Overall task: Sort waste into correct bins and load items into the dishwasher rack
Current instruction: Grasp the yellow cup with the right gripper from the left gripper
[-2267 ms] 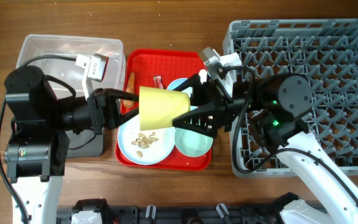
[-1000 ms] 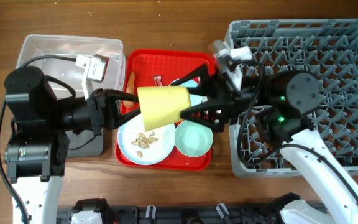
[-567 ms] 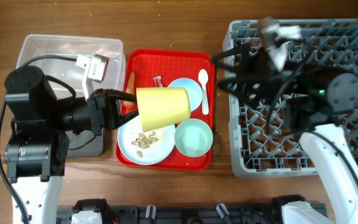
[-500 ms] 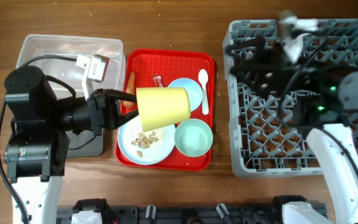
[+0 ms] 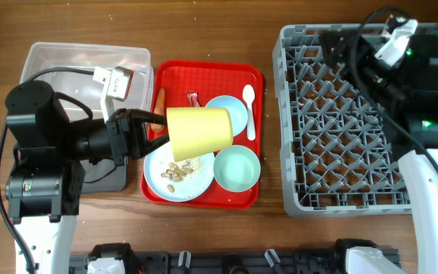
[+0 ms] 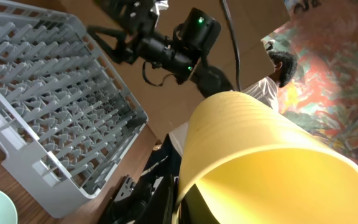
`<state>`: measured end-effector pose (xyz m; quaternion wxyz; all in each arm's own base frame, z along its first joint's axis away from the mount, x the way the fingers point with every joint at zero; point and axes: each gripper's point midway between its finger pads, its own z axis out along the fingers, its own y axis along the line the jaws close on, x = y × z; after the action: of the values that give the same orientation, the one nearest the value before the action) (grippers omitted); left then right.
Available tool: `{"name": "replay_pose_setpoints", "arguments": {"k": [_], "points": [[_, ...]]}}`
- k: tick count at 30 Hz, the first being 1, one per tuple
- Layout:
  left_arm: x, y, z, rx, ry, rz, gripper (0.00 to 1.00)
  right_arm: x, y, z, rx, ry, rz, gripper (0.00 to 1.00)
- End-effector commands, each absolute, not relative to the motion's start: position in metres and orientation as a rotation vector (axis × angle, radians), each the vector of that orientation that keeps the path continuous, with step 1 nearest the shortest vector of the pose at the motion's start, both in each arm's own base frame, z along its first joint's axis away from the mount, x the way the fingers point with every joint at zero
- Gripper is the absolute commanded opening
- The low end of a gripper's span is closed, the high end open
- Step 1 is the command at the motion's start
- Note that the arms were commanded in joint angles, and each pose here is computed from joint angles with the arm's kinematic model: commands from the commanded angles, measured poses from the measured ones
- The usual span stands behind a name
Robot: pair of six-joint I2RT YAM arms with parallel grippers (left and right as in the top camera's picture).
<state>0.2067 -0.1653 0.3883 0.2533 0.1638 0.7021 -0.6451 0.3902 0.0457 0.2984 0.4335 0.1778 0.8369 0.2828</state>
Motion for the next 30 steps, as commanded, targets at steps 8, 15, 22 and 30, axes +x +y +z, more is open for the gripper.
{"name": "replay_pose_setpoints", "arguments": {"k": [8, 15, 22, 30], "points": [[0.202, -0.166, 0.394, 0.477, 1.893, -1.763, 0.04, 0.266, 0.164, 0.358, -0.639, 1.942, 1.222, 0.87], [0.202, -0.166, 0.394, 0.477, 1.893, -1.763, 0.04, 0.195, 0.181, 0.417, -1.049, 1.457, 1.586, 0.81], [0.202, -0.166, 0.394, 0.478, 1.893, -1.764, 0.04, 0.184, 0.231, 0.425, -1.188, 1.434, 1.573, 0.81], [0.202, -0.166, 0.394, 0.478, 1.893, -1.763, 0.04, 0.204, 0.279, 0.420, -1.146, 1.477, 1.538, 0.81]]}}
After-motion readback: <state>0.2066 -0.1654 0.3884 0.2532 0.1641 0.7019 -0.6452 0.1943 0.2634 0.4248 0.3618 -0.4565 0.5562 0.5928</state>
